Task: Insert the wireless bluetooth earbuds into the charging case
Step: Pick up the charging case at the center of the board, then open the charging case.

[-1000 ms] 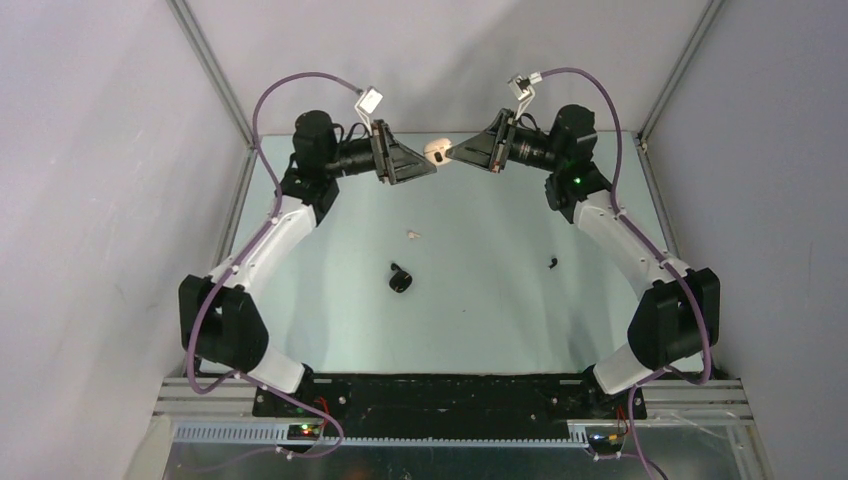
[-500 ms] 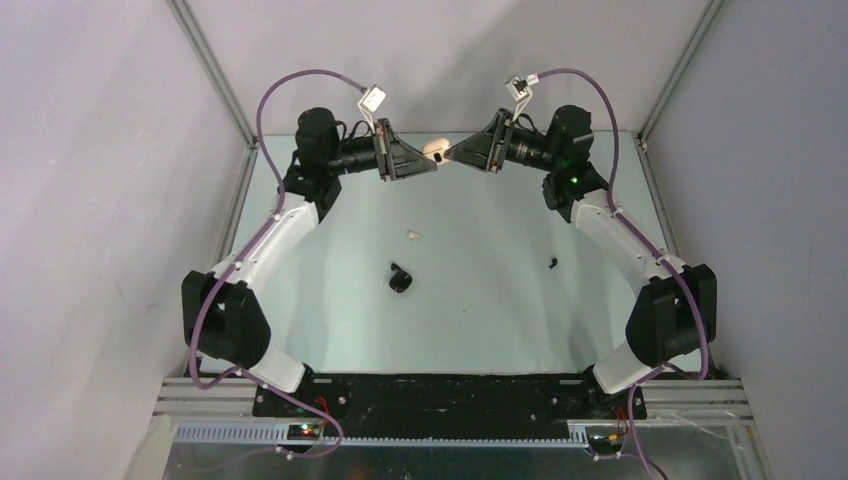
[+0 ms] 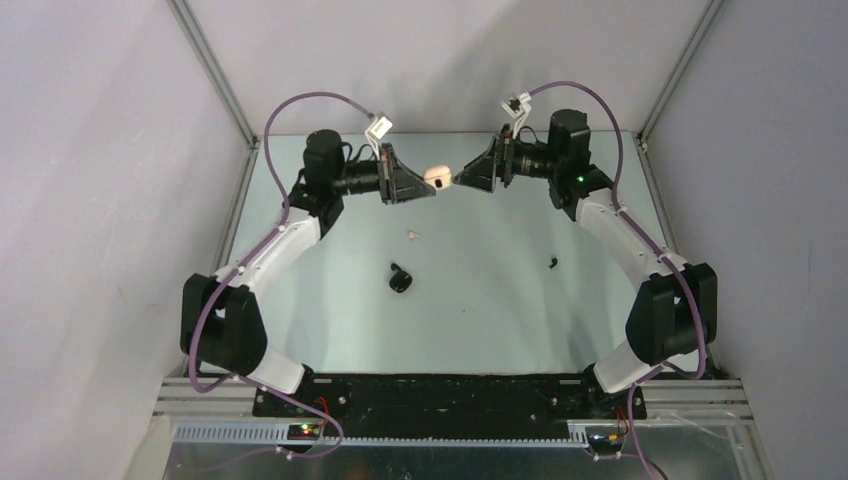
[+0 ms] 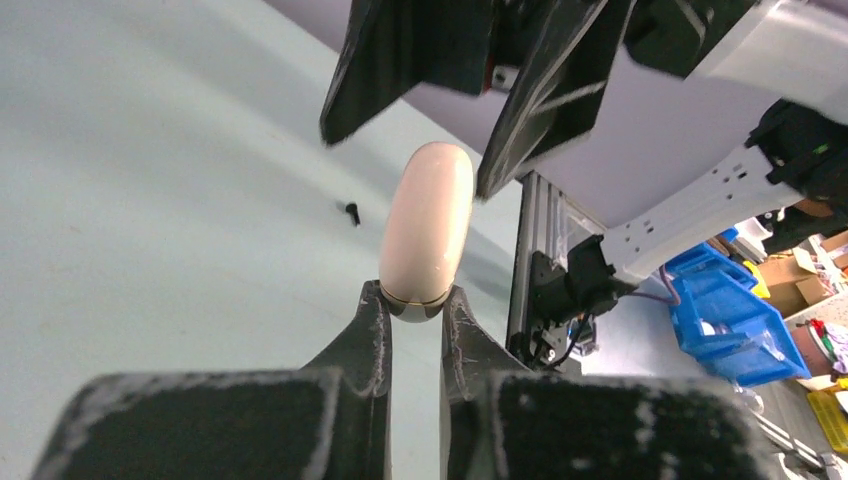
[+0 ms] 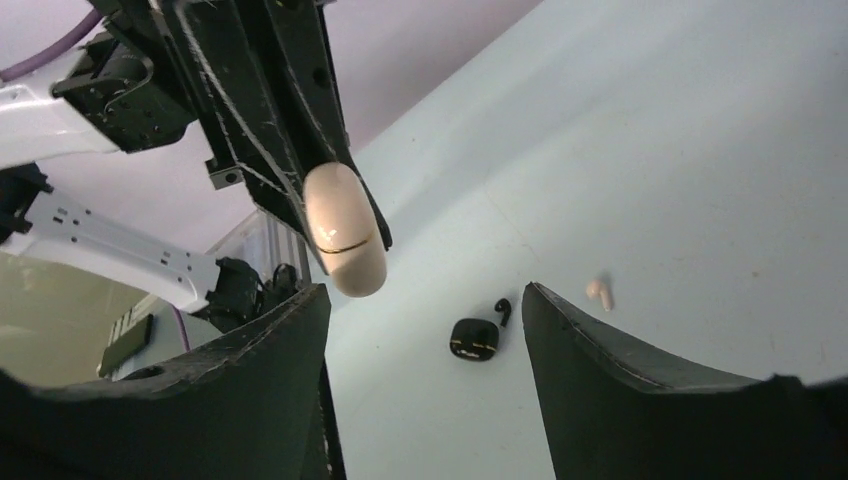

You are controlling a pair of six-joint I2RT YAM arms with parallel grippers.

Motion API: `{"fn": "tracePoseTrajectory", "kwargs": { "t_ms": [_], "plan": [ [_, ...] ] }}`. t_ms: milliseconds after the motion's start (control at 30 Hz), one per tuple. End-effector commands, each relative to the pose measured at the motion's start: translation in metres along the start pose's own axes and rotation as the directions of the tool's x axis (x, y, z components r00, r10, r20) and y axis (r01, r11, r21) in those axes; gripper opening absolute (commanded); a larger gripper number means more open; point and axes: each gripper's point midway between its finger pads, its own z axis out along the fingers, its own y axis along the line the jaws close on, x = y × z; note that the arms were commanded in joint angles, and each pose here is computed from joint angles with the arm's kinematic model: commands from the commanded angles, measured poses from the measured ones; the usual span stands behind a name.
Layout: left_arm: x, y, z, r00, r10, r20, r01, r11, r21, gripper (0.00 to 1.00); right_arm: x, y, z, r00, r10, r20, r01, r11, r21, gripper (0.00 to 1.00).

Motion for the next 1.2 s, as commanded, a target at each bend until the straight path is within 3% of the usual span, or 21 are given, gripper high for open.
{"fn": "tracePoseTrajectory", "kwargs": {
  "t_ms": [0,100,133,367,600,933,1133,1167],
  "plan": [
    [0.012,-0.007,-0.01,0.987,0.158,-0.033,-0.158,0.987,0.008,0.0,0.004,0.023,-0.02,0.984,-0.176,-0.041,0.169,0.976,-0.134,0.75],
    [0.036,0.003,-0.016,0.977,0.175,-0.124,-0.179,0.984,-0.024,0.0,0.022,0.028,-0.024,0.968,-0.226,-0.105,0.206,0.964,-0.17,0.73],
    [0.04,0.007,-0.017,0.959,0.245,-0.143,-0.251,0.968,-0.025,0.0,0.026,0.028,-0.023,0.96,-0.253,-0.117,0.232,0.958,-0.169,0.72],
    [0.07,0.015,-0.033,0.894,0.367,-0.257,-0.39,0.92,-0.042,0.0,0.067,0.035,-0.011,0.838,-0.47,-0.277,0.416,0.879,-0.232,0.66],
    [0.086,0.011,-0.038,0.839,0.444,-0.314,-0.47,0.883,-0.007,0.0,0.07,0.032,0.011,0.825,-0.481,-0.297,0.425,0.874,-0.237,0.65],
    [0.086,0.009,-0.039,0.829,0.456,-0.324,-0.483,0.876,-0.002,0.0,0.087,0.039,0.036,0.818,-0.483,-0.312,0.395,0.866,-0.307,0.64],
    [0.085,0.008,-0.038,0.829,0.456,-0.322,-0.481,0.877,0.002,0.0,0.098,0.045,0.045,0.818,-0.482,-0.315,0.375,0.861,-0.343,0.53],
    [0.085,0.008,-0.038,0.83,0.456,-0.323,-0.481,0.877,0.003,0.0,0.098,0.045,0.046,0.821,-0.476,-0.316,0.368,0.863,-0.345,0.48]
  ]
}}
